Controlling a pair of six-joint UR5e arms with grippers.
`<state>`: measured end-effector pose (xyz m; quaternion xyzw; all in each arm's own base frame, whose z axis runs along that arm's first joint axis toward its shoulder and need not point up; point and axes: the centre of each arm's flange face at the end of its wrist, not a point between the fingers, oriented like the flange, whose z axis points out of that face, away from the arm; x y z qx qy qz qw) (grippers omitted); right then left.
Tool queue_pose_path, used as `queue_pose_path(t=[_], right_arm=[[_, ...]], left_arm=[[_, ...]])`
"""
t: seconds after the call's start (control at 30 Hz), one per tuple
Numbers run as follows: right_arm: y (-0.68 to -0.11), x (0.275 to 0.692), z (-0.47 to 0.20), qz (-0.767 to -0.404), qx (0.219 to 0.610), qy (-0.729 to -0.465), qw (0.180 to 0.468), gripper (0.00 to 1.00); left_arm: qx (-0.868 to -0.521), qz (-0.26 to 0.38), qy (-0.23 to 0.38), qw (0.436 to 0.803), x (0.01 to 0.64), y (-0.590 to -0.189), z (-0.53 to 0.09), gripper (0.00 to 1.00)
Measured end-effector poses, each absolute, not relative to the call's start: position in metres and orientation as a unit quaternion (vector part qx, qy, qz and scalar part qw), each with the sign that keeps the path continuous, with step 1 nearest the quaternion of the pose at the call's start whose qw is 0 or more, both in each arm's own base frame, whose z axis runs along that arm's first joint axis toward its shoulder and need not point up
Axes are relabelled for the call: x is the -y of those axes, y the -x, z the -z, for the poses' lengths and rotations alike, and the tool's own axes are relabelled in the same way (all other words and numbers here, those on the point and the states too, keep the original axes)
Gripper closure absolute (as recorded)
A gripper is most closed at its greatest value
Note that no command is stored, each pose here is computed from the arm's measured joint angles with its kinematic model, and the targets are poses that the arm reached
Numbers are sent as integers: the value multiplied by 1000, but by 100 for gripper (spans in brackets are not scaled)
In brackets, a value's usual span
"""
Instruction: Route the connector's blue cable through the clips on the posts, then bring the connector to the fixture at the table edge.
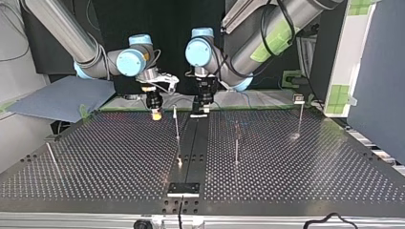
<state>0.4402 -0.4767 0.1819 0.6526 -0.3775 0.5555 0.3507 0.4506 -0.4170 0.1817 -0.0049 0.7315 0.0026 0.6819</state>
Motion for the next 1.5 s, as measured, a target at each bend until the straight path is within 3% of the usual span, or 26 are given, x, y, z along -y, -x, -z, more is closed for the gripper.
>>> queue_pose_path(t=[0.7,1.5], right_arm=[[-430,460,-160,-537,385,-664,348,100],[-413,471,-156,-525,401,-659,359,100]], left_arm=[[-737,-3,-6,675,417,-442,-159,100],[-748,-1,-29,663,424,-439,-130,100]])
